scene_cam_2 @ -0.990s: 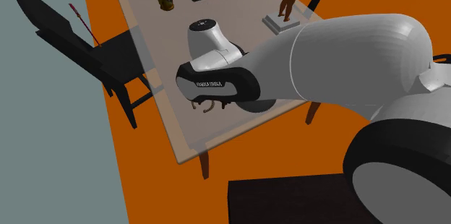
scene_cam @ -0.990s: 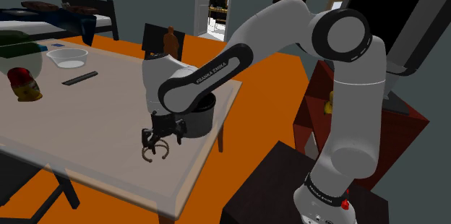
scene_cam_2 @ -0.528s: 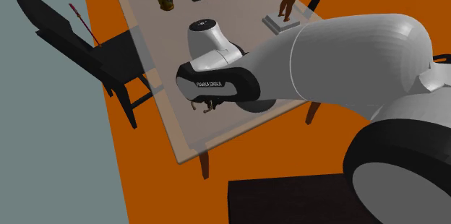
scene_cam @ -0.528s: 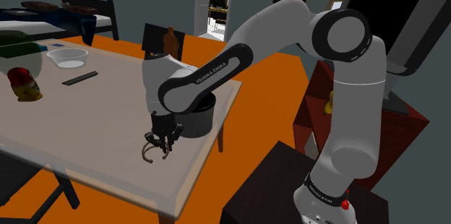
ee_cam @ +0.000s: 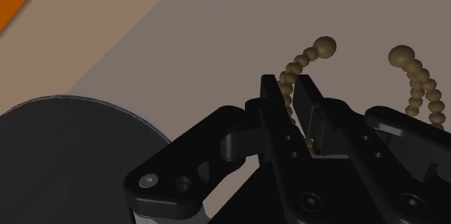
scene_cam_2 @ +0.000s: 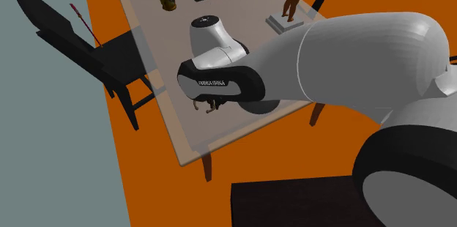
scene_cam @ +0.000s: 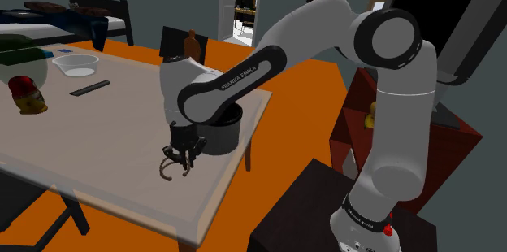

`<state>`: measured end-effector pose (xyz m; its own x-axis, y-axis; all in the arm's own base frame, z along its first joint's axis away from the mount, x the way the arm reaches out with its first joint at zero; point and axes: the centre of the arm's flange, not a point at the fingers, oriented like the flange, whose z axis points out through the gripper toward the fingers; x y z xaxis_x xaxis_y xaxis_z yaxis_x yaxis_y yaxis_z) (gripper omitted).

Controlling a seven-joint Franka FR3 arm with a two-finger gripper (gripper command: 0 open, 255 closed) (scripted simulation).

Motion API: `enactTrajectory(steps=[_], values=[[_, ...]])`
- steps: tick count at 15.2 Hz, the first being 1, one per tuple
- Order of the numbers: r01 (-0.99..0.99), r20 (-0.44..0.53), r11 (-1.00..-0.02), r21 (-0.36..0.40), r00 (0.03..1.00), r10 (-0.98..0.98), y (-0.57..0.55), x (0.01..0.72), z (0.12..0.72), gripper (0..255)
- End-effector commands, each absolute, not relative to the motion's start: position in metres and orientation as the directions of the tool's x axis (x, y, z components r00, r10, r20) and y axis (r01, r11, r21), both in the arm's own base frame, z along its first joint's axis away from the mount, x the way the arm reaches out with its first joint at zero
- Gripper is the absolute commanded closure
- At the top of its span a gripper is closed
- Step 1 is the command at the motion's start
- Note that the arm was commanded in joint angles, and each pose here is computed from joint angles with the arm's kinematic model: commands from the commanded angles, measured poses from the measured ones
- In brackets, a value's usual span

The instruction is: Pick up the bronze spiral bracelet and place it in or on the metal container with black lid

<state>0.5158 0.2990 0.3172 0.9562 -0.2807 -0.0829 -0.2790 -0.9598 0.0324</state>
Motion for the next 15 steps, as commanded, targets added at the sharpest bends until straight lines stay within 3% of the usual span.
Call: enactTrajectory(steps=[1,15], values=[[-0.279,-0.083,-0.96,0.032,0.956,-0.281,0.3,0.516,0.327,255],[-0.279,-0.083,-0.96,0.032,0.956,-0.281,0.3,0.516,0.401,255]])
